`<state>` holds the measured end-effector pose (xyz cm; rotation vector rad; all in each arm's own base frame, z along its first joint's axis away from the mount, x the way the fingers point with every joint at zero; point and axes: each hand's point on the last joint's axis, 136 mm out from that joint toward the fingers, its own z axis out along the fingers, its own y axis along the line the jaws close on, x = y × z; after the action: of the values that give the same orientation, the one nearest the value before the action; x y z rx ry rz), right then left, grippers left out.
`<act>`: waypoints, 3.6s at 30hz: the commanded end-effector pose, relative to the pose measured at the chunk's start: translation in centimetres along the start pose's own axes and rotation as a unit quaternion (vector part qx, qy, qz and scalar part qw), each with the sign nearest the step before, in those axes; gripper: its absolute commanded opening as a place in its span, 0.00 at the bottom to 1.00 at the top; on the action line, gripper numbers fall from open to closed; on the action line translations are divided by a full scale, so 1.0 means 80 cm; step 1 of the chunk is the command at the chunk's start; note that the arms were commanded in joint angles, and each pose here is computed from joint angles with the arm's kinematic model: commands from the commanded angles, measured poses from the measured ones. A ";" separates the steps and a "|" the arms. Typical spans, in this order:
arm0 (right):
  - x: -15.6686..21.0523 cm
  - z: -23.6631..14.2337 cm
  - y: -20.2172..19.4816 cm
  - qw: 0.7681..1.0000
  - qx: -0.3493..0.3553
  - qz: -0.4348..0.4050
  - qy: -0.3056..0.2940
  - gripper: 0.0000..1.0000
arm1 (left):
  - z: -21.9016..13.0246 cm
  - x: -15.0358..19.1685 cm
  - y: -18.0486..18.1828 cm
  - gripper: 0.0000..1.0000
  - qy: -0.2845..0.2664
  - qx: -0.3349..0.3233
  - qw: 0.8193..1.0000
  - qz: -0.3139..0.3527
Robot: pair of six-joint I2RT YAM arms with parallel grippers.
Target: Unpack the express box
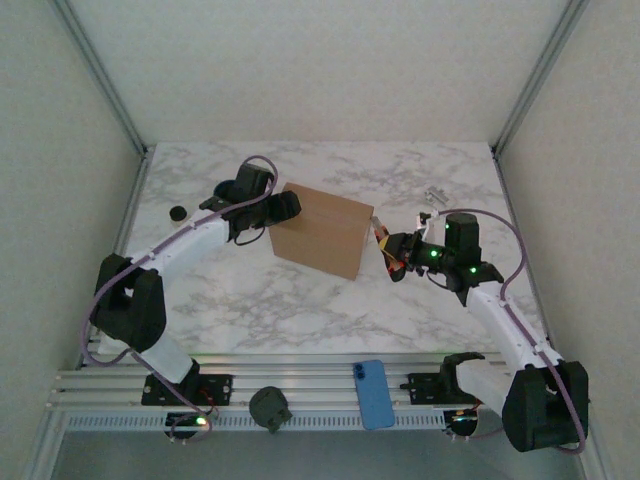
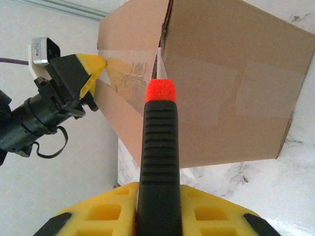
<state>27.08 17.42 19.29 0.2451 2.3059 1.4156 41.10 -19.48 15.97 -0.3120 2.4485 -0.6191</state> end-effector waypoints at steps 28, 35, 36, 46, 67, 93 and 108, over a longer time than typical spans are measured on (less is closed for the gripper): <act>0.042 0.000 0.013 0.997 -0.062 -0.002 0.043 0.00 | 0.021 0.053 0.087 0.68 0.054 -0.136 0.989 -0.012; 0.054 0.001 0.009 0.995 -0.075 0.010 0.057 0.00 | 0.026 0.061 0.100 0.68 0.054 -0.150 0.987 -0.020; 0.056 0.002 0.010 0.995 -0.078 0.011 0.059 0.00 | 0.027 0.062 0.101 0.68 0.054 -0.152 0.987 -0.021; 0.067 0.009 0.011 0.992 -0.094 0.021 0.077 0.00 | 0.027 0.066 0.107 0.68 0.053 -0.158 0.986 -0.026; 0.106 -0.009 -0.003 0.994 -0.056 0.038 0.090 0.00 | 0.022 0.058 0.104 0.68 0.045 -0.158 0.986 -0.027; 0.039 -0.045 -0.042 0.961 0.259 -0.069 -0.072 0.00 | -0.037 -0.097 -0.058 0.77 -0.046 -0.032 0.995 0.088; 0.067 0.024 -0.070 0.936 0.336 -0.043 -0.096 0.00 | 0.071 -0.115 -0.007 0.76 0.031 -0.131 0.979 0.153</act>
<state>22.49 17.57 11.90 0.3392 2.5798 0.5130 51.83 -21.15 17.10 -0.0267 2.5202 -0.3090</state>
